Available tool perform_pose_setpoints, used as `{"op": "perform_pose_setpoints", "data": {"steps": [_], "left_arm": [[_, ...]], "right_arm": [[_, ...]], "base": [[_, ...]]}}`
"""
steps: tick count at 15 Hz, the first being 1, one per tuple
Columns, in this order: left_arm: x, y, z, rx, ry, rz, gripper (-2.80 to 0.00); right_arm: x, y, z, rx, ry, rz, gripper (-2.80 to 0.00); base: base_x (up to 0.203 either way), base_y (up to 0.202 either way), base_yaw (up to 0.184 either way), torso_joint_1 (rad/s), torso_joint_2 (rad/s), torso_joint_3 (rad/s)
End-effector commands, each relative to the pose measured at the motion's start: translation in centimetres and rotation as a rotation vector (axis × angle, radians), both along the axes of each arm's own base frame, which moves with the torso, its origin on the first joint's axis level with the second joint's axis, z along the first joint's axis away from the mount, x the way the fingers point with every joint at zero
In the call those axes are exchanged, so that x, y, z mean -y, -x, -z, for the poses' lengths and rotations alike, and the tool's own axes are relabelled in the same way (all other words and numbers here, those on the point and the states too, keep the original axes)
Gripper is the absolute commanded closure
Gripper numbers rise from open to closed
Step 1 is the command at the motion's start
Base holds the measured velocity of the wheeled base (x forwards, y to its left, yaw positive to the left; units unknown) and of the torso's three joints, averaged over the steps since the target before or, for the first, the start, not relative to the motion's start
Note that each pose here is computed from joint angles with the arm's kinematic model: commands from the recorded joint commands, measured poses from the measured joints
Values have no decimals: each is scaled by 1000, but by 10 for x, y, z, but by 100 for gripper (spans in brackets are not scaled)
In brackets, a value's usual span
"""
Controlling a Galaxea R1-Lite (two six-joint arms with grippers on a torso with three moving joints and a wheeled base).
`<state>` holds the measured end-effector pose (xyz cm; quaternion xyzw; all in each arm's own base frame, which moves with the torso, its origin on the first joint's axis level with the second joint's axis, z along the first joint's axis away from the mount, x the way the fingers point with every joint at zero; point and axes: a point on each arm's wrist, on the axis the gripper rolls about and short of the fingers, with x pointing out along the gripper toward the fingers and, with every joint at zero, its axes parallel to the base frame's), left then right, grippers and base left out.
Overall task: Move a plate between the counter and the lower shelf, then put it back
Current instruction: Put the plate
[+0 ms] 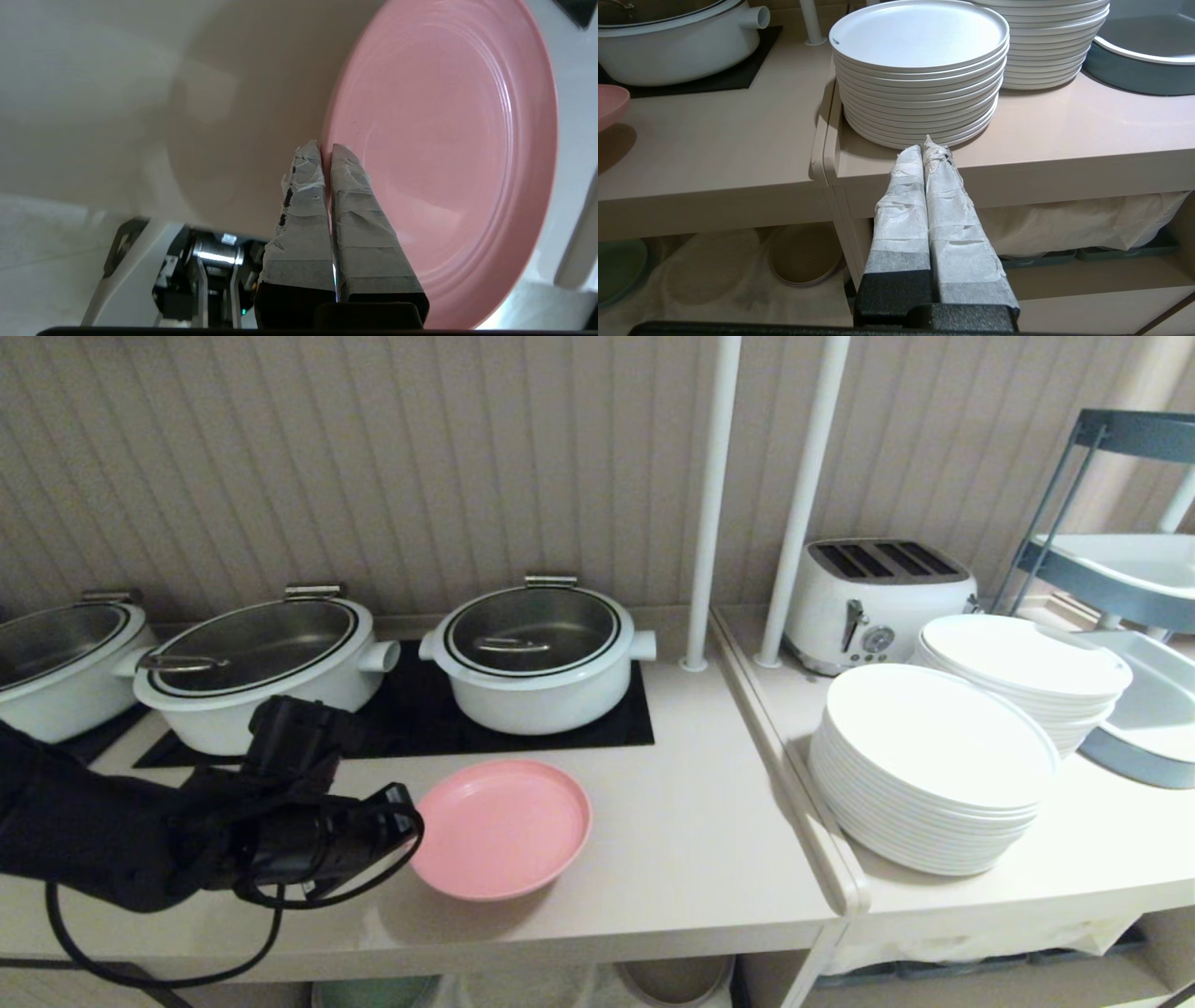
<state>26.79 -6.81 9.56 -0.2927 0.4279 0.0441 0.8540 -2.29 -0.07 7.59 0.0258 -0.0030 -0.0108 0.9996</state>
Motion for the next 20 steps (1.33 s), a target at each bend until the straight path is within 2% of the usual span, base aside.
{"op": "perform_pose_setpoints", "data": {"steps": [1,4,8,20], "left_arm": [[-1,-4,9,-20,-3,5,0],[-5,-9,15,-32,-3,6,0],[-4,-18,23,0,5,5,0],[0,-25,41,-35,8,18,0]], "right_arm": [[0,0,0,-1,-1,0,0],[0,0,0,-1,1,0,0],[0,0,0,-1,-1,0,0],[0,0,0,-1,-1,0,0]], "base": [[0,0,0,0,0,0],[0,0,0,0,0,0],[0,0,0,0,0,0],[0,0,0,0,0,0]]}}
